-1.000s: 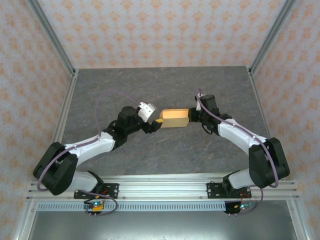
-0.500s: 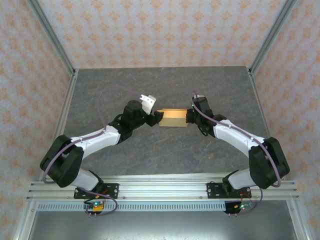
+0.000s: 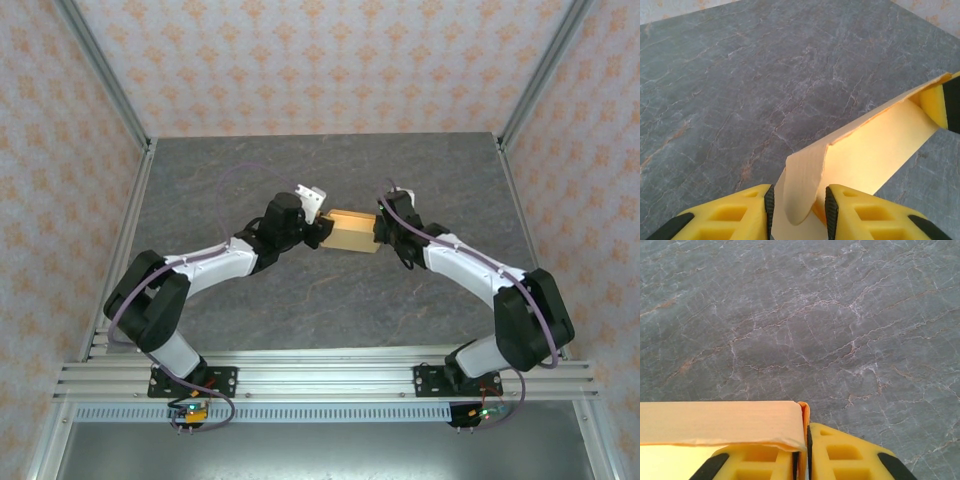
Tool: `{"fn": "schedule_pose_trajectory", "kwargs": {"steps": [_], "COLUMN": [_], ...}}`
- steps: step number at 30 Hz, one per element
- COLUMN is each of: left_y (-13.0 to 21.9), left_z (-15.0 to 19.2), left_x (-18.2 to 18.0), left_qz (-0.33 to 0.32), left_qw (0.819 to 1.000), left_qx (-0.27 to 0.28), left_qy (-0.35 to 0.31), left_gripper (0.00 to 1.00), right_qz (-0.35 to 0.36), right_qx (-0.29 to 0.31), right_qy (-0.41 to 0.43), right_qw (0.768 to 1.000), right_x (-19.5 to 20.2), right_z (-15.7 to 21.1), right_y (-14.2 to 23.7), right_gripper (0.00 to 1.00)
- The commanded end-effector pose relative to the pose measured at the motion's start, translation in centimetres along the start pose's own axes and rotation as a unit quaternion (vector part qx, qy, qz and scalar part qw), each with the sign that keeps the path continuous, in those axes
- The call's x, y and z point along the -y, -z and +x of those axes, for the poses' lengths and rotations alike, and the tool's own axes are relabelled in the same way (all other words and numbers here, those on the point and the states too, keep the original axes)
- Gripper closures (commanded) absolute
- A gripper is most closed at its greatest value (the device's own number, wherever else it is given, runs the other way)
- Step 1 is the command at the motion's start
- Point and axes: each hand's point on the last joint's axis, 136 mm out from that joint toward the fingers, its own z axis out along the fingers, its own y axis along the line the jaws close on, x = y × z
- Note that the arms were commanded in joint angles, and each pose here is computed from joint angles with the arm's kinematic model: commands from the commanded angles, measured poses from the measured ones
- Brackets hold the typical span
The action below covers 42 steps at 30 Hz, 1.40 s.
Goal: Fold the paper box
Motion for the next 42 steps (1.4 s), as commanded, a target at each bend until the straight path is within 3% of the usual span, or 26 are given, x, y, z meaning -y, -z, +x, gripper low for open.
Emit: {"fn": "schedule_pose_trajectory", "kwargs": {"steps": [1,5,9,12,17,29,34,40,42], "left_y": [-0.1,-0.6,-1.0,-1.1,-0.3,1.6,0.8,-0.2,-0.6], "left_z": [-1.9,-1.6,-1.1,-0.8,-0.6,-0.4,0.8,0.5,0.5], "left_x": [0.8,0.9,1.0,0.9,-0.2,-1.3,-0.6,-0.5,-0.5], "left_qz": [0.017,0.019,0.024,0.021,-0.007,0.011,0.045,0.049,0.053], "left_qw": [1.000,1.000,0.999,0.999,1.000,1.000,0.998,0.998,0.997], "left_qx": [0.011,-0.002,-0.017,-0.025,-0.027,-0.013,-0.034,-0.028,-0.035], "left_qy": [0.003,0.009,0.015,0.016,0.010,-0.022,-0.040,-0.038,-0.043], "left_gripper": [0.65,0.70,0.83,0.84,0.63,0.44,0.54,0.59,0.71], "right_qz": [0.033,0.035,0.045,0.050,0.052,0.052,0.052,0.043,0.040], "right_qx": [0.001,-0.001,-0.007,-0.006,-0.006,-0.009,-0.007,-0.014,-0.017], "right_qy": [0.009,0.009,0.010,0.006,0.005,0.007,0.008,0.006,0.005], "right_qw": [0.999,0.999,0.999,0.999,0.999,0.999,0.999,0.999,0.999], "right_x": [0.1,-0.5,-0.6,-0.5,-0.4,-0.6,-0.6,-1.0,-1.1], "right_z": [-0.2,-0.1,0.0,0.0,-0.1,-0.2,-0.3,-0.2,-0.1], "right_y": [0.2,-0.1,-0.4,-0.5,-0.4,-0.4,-0.3,-0.4,-0.4], "right_gripper": [0.85,0.85,0.85,0.85,0.85,0.85,0.85,0.85,0.85]}}
